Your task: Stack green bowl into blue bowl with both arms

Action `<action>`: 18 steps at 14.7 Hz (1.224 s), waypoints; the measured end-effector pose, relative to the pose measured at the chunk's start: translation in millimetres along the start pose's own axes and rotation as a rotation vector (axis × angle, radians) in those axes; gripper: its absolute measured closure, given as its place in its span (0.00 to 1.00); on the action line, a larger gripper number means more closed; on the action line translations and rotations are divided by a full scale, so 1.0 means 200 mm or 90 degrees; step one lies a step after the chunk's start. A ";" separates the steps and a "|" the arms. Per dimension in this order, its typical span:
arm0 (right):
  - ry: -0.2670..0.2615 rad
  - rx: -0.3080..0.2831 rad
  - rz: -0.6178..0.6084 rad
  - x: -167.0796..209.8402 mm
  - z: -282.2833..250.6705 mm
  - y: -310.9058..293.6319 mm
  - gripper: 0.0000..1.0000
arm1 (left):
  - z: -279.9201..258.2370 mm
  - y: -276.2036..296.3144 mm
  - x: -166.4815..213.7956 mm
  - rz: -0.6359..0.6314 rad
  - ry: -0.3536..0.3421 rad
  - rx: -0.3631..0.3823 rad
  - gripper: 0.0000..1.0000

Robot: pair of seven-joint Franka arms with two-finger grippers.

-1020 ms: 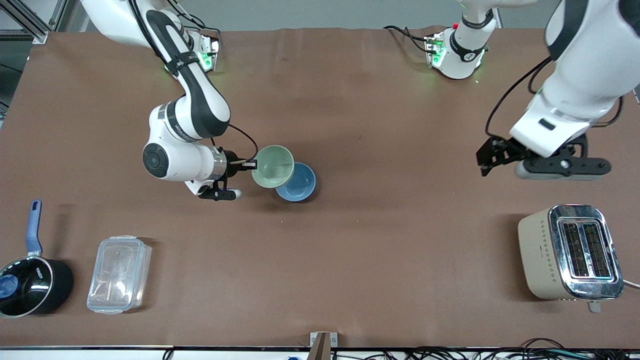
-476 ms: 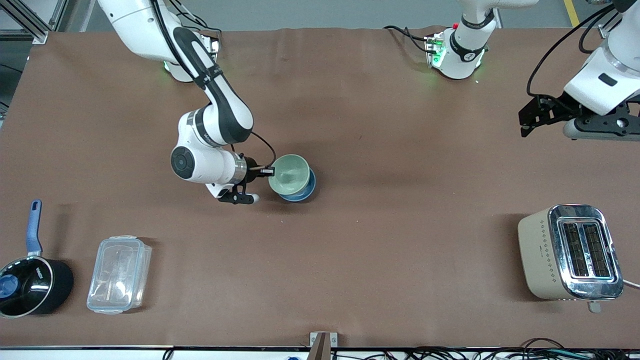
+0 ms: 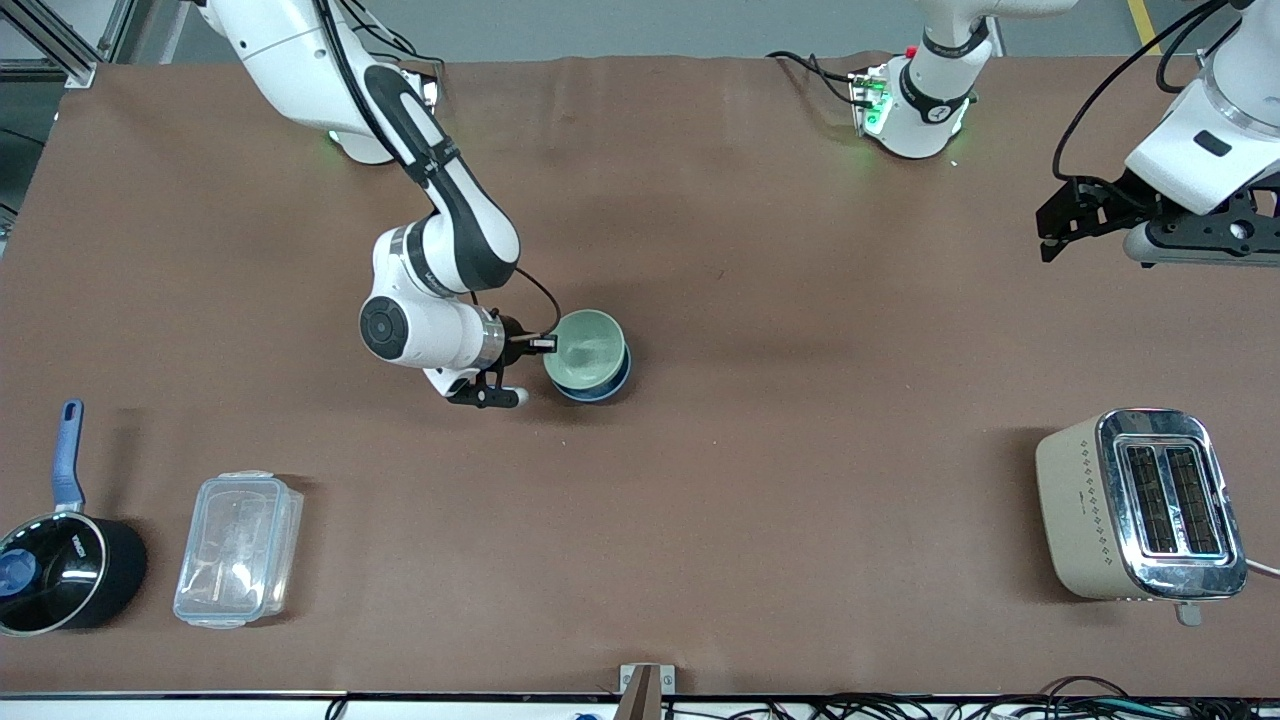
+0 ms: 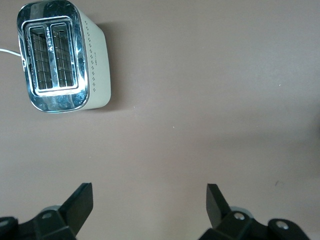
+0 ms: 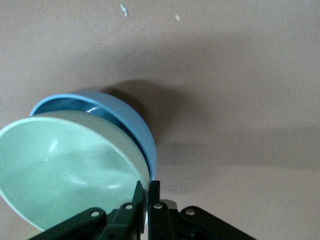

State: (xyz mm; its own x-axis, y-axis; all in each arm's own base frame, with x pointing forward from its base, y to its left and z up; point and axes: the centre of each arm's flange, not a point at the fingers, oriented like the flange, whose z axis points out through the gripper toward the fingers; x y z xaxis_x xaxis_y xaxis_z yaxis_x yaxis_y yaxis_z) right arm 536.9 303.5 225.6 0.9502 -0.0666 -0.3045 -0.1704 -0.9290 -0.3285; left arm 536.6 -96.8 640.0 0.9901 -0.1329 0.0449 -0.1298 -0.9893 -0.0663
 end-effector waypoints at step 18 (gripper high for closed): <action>0.107 -0.010 0.038 0.19 -0.82 0.46 0.00 | -0.01 0.04 -0.03 0.008 0.000 -0.021 0.00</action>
State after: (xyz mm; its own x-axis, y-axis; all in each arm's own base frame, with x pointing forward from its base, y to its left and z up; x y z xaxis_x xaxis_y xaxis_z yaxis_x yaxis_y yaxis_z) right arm 600.4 155.3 330.4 0.9688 -0.1812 -0.1694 -0.2258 -0.9268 -0.3001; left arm 529.8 -103.9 641.8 0.9884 -0.1450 0.0445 -0.1436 -0.9891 -0.0334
